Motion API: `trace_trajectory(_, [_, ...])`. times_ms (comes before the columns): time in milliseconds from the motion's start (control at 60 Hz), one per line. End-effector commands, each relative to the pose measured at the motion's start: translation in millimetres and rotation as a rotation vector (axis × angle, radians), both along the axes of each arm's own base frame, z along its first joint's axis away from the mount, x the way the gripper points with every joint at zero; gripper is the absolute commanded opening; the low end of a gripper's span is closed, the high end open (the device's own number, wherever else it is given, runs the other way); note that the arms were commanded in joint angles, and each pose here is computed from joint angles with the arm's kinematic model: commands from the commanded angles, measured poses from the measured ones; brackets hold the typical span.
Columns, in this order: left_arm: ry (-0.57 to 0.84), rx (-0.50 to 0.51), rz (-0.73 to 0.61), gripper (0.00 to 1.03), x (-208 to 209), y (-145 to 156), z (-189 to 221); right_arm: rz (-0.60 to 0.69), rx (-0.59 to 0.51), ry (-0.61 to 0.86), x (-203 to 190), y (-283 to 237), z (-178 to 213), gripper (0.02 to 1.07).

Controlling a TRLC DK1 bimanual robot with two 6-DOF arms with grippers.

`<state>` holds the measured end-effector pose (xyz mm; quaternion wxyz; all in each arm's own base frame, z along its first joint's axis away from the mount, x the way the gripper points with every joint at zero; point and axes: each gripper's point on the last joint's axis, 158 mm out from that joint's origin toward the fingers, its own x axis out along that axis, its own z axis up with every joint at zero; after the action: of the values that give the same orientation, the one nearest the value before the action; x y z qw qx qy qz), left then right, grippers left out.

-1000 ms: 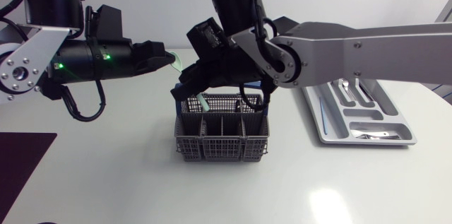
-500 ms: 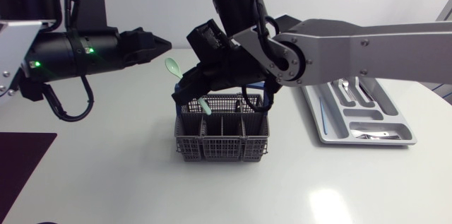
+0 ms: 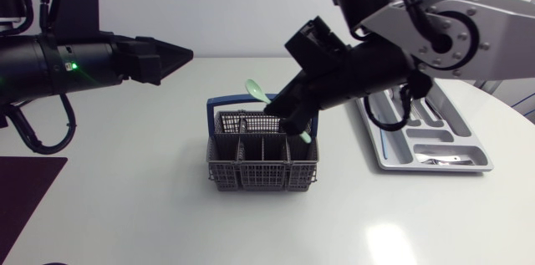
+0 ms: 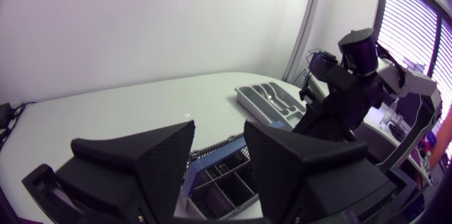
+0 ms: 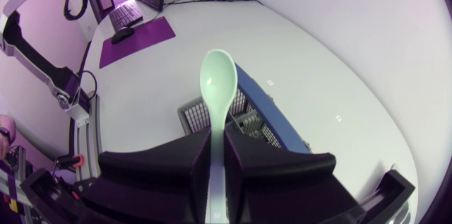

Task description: Unload the cutlery basket into the drawer organizer.

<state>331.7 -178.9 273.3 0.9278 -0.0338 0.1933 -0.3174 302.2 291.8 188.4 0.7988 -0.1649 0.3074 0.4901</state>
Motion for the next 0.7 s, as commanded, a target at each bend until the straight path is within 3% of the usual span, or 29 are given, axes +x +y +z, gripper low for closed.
trace_trajectory(0, [-0.04,0.076,-0.032,0.61,-3.0,2.9,-4.7,0.036,-0.049,-0.007,-8.6,-27.7,-12.4,0.08])
trace_trajectory(33, [-0.032,0.097,-0.036,0.66,-4.3,5.1,-10.8,0.046,-0.066,-0.005,-10.8,-39.8,-16.2,0.08])
trace_trajectory(283, [-0.021,0.201,0.006,0.72,2.7,37.3,-38.9,0.123,-0.216,-0.001,-23.2,-134.5,-55.6,0.08])
trace_trajectory(683, [0.027,0.264,0.009,0.82,-0.3,45.2,-76.3,0.244,-0.424,0.053,-5.7,-314.0,-135.3,0.08])
